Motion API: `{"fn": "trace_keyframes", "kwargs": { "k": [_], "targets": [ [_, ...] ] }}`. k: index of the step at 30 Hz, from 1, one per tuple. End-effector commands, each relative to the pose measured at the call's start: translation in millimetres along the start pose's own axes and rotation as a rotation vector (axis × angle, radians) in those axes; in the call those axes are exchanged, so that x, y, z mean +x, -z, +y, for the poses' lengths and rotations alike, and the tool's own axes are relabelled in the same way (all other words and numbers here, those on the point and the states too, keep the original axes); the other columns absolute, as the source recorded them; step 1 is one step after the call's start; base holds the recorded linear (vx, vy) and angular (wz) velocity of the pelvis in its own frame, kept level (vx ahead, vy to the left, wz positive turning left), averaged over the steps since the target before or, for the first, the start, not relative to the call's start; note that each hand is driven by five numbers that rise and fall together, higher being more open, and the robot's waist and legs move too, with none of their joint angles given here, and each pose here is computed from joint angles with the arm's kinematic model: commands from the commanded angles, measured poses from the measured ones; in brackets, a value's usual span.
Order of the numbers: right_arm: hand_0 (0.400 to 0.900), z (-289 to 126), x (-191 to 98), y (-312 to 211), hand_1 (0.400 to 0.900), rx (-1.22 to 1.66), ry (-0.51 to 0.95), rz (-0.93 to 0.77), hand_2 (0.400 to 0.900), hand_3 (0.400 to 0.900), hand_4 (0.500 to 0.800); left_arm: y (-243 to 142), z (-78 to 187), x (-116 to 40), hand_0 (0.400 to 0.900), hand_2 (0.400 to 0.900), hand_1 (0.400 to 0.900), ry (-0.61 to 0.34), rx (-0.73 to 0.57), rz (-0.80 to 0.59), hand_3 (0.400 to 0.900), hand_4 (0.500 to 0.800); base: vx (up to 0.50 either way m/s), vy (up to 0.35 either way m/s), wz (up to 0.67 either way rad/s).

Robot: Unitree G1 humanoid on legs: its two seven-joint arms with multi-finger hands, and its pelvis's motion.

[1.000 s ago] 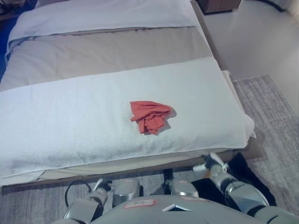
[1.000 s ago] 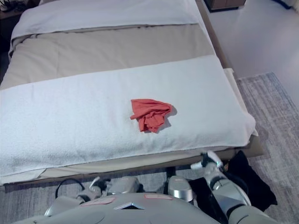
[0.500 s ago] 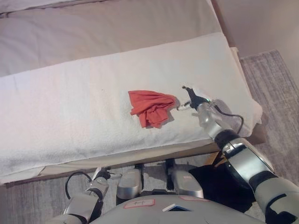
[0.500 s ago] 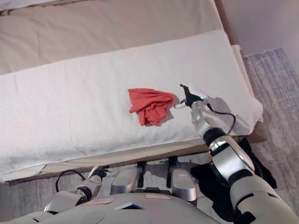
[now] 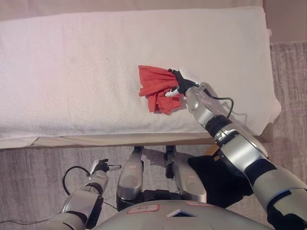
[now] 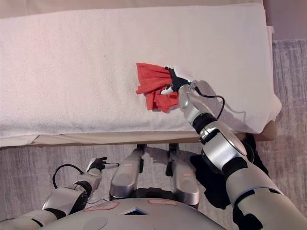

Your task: Put the clothes on the bed into the basket.

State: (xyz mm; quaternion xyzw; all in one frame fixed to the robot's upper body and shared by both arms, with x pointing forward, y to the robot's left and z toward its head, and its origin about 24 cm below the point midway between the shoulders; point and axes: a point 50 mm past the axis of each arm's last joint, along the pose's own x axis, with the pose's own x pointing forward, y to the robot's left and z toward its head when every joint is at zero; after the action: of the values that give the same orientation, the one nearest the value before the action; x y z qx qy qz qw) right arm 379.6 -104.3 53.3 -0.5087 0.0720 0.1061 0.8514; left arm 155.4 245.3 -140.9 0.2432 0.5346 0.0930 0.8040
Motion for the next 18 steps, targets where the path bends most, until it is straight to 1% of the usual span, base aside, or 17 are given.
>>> {"fn": "trace_keyframes", "kwargs": {
  "k": [1, 3, 7, 17, 18],
  "targets": [
    [0.9, -41.1, 11.6, -54.5, 0.9, 0.009, 0.105, -0.128, 0.9, 0.9, 0.8, -3.2, 44.8, 5.6, 0.9, 0.9, 0.9, -0.154, 0.013, 0.025, 0.9, 0.8, -0.092, -0.01, 0.17],
    [0.9, -47.6, 12.5, -59.7, 0.9, 0.017, 0.119, -0.136, 0.9, 0.9, 0.8, -9.4, 53.7, 6.3, 0.9, 0.9, 0.9, -0.179, 0.001, 0.01, 0.9, 0.8, -0.082, -0.007, 0.13],
    [0.9, -59.5, 13.4, -65.4, 0.9, 0.053, 0.149, -0.145, 0.9, 0.9, 0.8, -18.8, 61.5, 6.7, 0.9, 0.9, 0.9, -0.203, -0.033, -0.011, 0.9, 0.8, -0.087, 0.002, 0.16],
    [0.9, -91.2, 15.2, -77.4, 0.9, 0.069, 0.236, -0.152, 0.9, 0.9, 0.8, -37.4, 60.1, 5.9, 0.9, 0.9, 0.9, -0.207, -0.081, -0.07, 0.9, 0.8, -0.075, 0.009, 0.1],
    [0.9, -100.8, 15.0, -78.7, 0.9, 0.069, 0.26, -0.155, 0.9, 0.9, 0.8, -41.6, 60.1, 5.6, 0.9, 0.9, 0.9, -0.204, -0.093, -0.083, 0.9, 0.8, -0.056, 0.003, 0.14]
  ]
}}
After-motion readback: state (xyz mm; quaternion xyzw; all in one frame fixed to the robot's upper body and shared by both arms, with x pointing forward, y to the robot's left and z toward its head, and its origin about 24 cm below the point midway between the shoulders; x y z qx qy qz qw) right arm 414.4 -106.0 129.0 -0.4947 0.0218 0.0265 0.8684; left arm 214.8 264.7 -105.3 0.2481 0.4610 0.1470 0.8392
